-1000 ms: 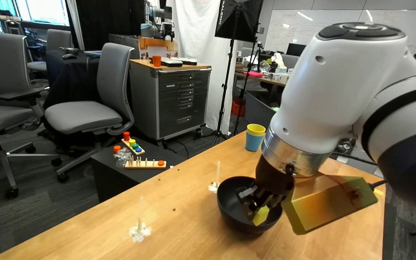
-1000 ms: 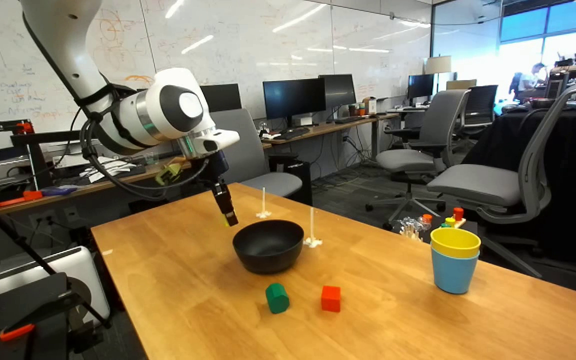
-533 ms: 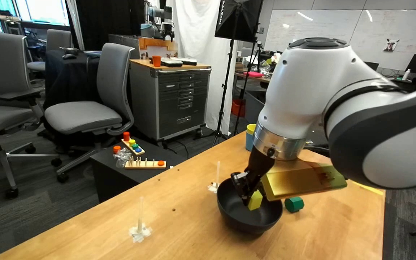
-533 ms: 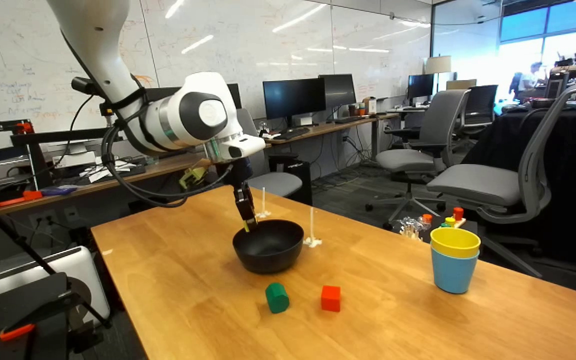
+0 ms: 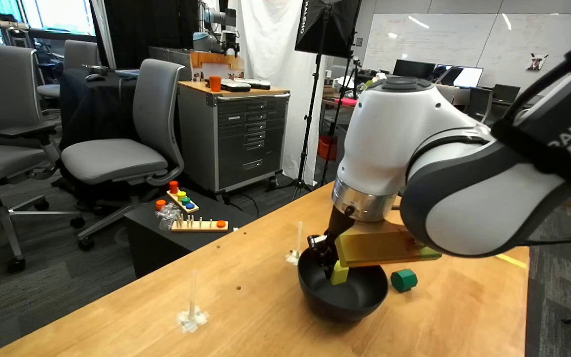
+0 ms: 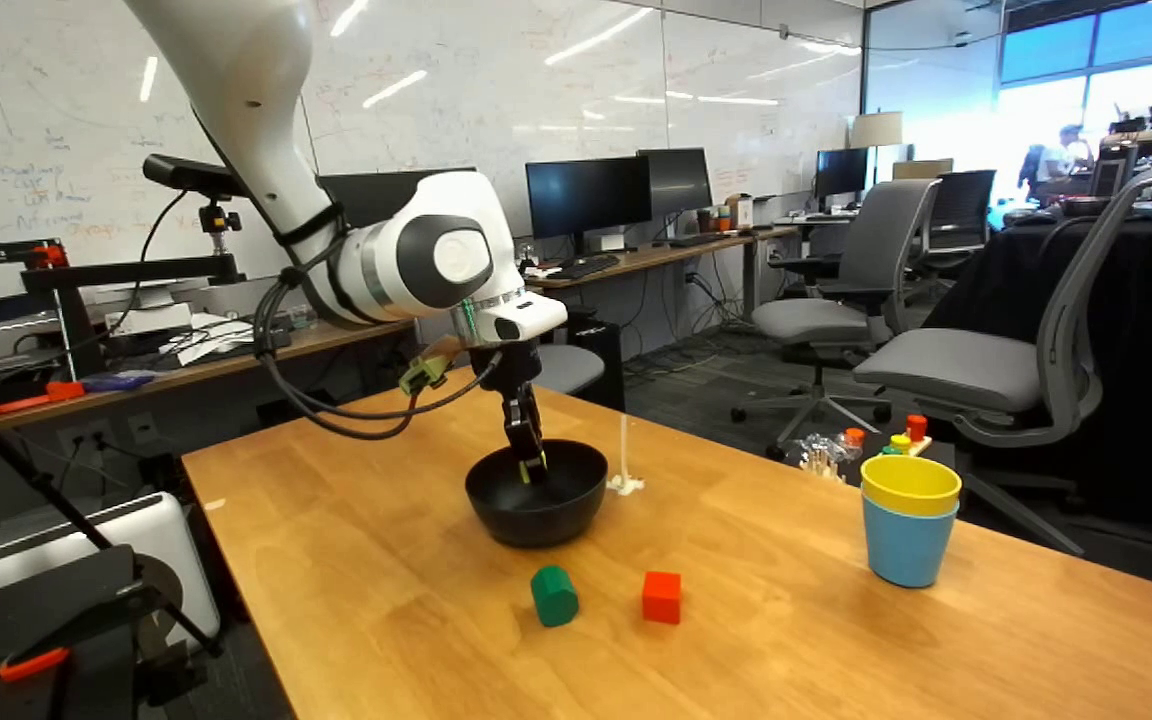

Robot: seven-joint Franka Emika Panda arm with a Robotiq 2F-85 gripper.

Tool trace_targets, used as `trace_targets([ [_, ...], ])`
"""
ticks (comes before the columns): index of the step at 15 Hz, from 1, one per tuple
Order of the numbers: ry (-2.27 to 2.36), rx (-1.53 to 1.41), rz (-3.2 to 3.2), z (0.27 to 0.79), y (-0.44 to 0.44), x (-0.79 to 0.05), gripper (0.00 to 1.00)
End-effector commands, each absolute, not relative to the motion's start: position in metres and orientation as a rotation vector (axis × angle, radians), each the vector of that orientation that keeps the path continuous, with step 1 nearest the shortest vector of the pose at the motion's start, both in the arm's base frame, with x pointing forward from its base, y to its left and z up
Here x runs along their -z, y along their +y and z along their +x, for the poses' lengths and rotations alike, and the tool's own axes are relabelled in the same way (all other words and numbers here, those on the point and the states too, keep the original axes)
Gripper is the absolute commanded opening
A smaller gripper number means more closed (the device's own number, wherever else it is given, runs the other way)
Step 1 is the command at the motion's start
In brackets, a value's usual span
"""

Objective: Put the yellow, green and orange blocks inside the black bowl

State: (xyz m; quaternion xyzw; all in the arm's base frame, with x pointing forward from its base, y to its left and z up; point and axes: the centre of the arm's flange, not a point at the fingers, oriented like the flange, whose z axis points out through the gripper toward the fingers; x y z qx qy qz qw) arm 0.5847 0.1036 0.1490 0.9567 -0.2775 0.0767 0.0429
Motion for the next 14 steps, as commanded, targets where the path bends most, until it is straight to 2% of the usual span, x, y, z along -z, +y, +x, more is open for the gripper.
trace_targets([
  [1,-0.847,-0.206,2.916,0.591,0.102,-0.123,0.08],
  [5,-0.837,-0.181,2.901,0.585,0.1,-0.108,0.08],
  [6,-0.832,-0.173,2.898,0.584,0.101,-0.107,0.12],
  [7,-0.825,-0.172,2.9,0.583,0.103,-0.107,0.4],
  [8,-0.817,-0.17,2.905,0.582,0.106,-0.108,0.58],
  [13,-0.756,-0.173,2.942,0.579,0.125,-0.125,0.96],
  [14,-0.739,-0.181,2.954,0.579,0.129,-0.132,1.0],
])
